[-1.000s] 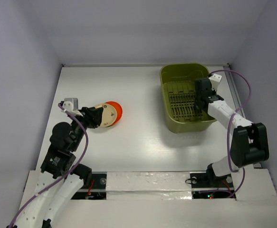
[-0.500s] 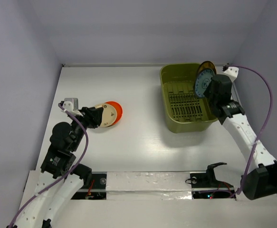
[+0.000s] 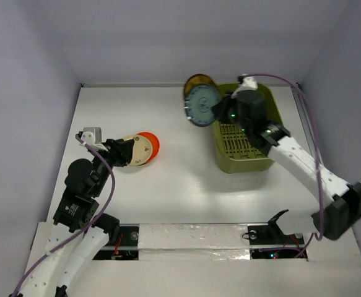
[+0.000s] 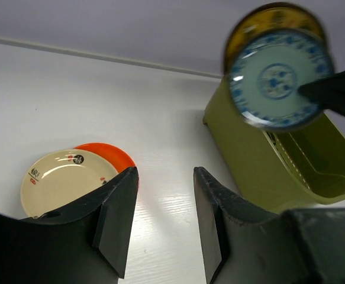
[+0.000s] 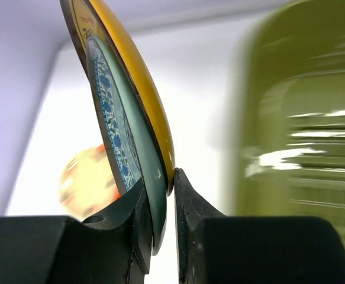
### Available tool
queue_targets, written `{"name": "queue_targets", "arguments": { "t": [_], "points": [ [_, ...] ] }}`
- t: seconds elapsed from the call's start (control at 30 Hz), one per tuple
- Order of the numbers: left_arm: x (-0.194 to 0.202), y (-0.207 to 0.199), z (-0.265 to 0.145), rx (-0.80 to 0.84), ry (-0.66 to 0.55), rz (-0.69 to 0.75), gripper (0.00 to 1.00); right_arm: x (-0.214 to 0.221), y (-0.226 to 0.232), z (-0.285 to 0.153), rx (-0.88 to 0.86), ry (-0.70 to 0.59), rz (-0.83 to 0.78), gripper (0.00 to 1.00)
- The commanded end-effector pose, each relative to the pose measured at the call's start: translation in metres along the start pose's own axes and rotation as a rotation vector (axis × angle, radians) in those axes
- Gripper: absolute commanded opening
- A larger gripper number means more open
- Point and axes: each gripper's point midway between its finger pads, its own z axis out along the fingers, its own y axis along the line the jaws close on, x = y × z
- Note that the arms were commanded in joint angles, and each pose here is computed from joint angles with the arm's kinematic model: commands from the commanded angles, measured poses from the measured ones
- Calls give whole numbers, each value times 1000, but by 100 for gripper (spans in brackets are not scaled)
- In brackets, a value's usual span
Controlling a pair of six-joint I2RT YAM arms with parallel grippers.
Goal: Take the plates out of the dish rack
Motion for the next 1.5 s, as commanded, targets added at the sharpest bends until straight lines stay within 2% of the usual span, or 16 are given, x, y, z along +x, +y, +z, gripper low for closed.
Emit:
{"name": "queue_targets", "arguments": {
  "t": [0.0,0.1,0.2,0.33,0.63,0.7,0.73,0.83,0.87,0.93,1.13,1.23,1.3,1.37,1.43,1.47],
  "points": [
    [-12,-1,3,2,-49,5,39,32,99,25,-300,94,89,0],
    [-13,0,2,-3,-53,5,39,75,150,46,-424,205,131,0],
    [-14,2,3,-10,-58,5,39,96,189,55,-514,263,190,0],
    [-14,1,2,-6,-59,6,39,158,214,82,-535,390,244,0],
    [-12,1,3,-4,-52,5,39,220,217,107,-498,528,353,0],
    [-13,1,3,-3,-55,5,39,229,210,109,-472,542,351,7],
    [-13,1,3,-1,-54,5,39,233,207,109,-462,549,348,17],
    [-14,2,3,-5,-56,6,39,240,196,109,-427,553,322,33],
    [-13,2,3,-4,-55,6,39,242,194,109,-419,553,312,44],
    [-13,1,3,-2,-55,3,39,239,187,108,-393,543,274,58],
    [-14,2,3,-5,-57,5,40,231,163,101,-285,496,152,78],
    [-15,4,3,-12,-60,5,41,212,155,94,-261,435,124,81],
    [-14,4,4,-13,-57,5,42,195,152,81,-269,391,112,80],
    [-15,6,4,-20,-60,5,44,182,148,70,-261,342,89,68],
    [-13,7,5,-23,-53,6,46,140,144,53,-249,232,66,43],
    [-14,9,6,-30,-56,5,47,125,139,46,-237,188,60,8]
  ]
}}
